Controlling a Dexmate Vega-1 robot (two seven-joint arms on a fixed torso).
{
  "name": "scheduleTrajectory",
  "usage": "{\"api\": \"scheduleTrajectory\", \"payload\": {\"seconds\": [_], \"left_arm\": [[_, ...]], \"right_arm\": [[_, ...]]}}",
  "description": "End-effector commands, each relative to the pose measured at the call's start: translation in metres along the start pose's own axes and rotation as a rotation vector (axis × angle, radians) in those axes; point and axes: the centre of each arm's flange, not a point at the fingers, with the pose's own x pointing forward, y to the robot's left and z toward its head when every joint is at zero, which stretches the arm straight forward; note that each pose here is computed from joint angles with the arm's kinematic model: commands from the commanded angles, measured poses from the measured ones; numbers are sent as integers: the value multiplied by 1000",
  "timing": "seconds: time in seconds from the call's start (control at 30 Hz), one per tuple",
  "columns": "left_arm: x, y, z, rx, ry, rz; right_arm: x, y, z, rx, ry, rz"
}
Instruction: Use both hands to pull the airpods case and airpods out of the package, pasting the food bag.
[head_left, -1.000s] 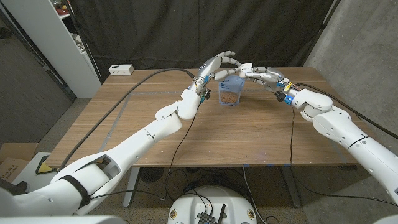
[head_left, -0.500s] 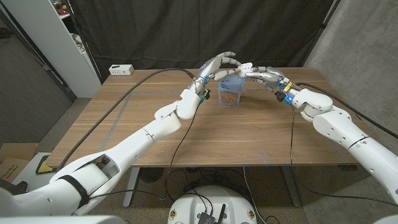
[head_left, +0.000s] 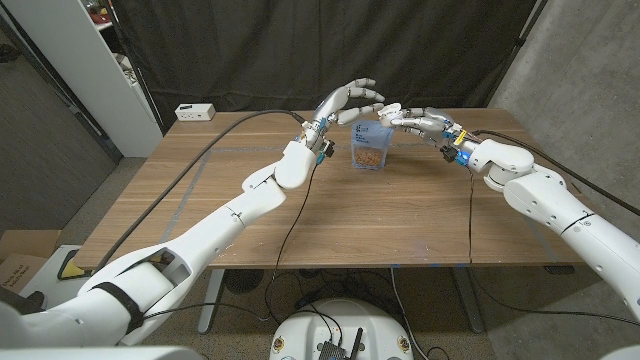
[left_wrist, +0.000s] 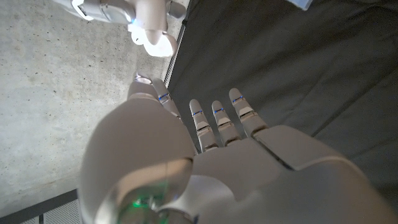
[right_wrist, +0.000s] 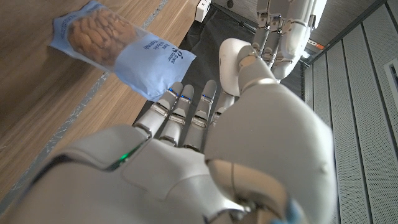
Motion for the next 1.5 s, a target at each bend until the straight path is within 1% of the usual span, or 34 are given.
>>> {"api": "scheduleTrajectory", "payload": {"seconds": [0.03,0.4,0.8,1.13,1.5], "left_arm": [[0,6,1,-25,-8,-25],[0,-1,7,133,29,-38],[1,-6,12,208,48,-64],[0,-11,16,269,61,-70],[0,-13,18,285,61,-60]], "right_arm": [[3,1,2,-8,2,6],[0,0,3,-17,-7,-13],[-3,-1,3,-16,-20,-16],[-9,-1,2,-20,-32,-32],[-13,0,1,-23,-39,-41]]}}
